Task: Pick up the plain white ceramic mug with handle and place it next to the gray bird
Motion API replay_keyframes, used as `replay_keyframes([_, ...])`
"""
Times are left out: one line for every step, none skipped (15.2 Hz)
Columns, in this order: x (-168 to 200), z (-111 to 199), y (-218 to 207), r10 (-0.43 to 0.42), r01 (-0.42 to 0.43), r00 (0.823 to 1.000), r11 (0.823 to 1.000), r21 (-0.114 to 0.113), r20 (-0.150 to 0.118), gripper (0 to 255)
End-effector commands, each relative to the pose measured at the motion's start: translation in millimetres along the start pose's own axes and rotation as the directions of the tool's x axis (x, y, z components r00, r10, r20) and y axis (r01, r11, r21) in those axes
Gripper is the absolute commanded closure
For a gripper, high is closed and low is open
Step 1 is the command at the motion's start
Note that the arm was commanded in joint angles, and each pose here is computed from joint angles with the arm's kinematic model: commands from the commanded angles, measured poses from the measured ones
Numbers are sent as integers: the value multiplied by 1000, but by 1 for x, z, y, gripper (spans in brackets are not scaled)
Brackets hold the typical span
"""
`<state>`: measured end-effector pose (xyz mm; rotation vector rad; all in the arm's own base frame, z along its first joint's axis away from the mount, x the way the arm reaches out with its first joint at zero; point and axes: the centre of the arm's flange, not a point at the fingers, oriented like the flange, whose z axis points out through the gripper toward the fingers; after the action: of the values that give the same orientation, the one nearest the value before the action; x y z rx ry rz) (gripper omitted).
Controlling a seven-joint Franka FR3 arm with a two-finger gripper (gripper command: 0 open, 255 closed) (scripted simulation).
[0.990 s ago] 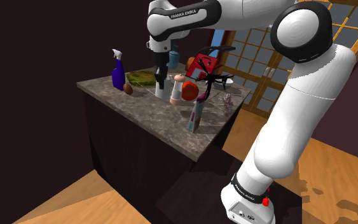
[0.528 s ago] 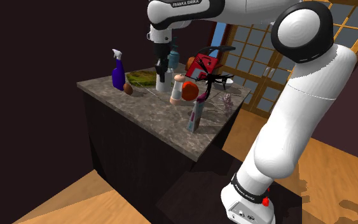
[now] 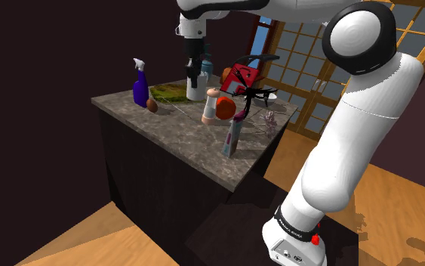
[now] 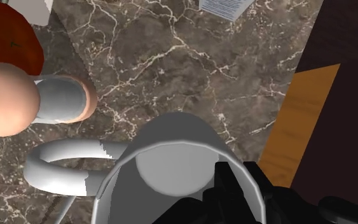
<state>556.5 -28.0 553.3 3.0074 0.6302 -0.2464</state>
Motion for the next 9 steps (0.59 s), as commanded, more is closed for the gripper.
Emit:
replay_keyframes([-2,-12,0,0,0,1000,1000,0,0,255])
replay_keyframes([-3,-17,0,0,0,1000,1000,0,0,255])
replay_keyframes([-4,-22,0,0,0,1000,1000,0,0,255])
replay_keyframes([-5,-28,0,0,0,1000,1000,0,0,255])
replay_keyframes([-6,-33,0,0,0,1000,1000,0,0,255])
replay_keyframes([-7,-38,1,0,0,1000,1000,0,0,255])
replay_keyframes([-8,-43,1,0,0,1000,1000,0,0,255])
replay_keyframes([-9,-48,1,0,0,1000,1000,0,0,255])
replay_keyframes([-10,-54,1,0,0,1000,1000,0,0,255])
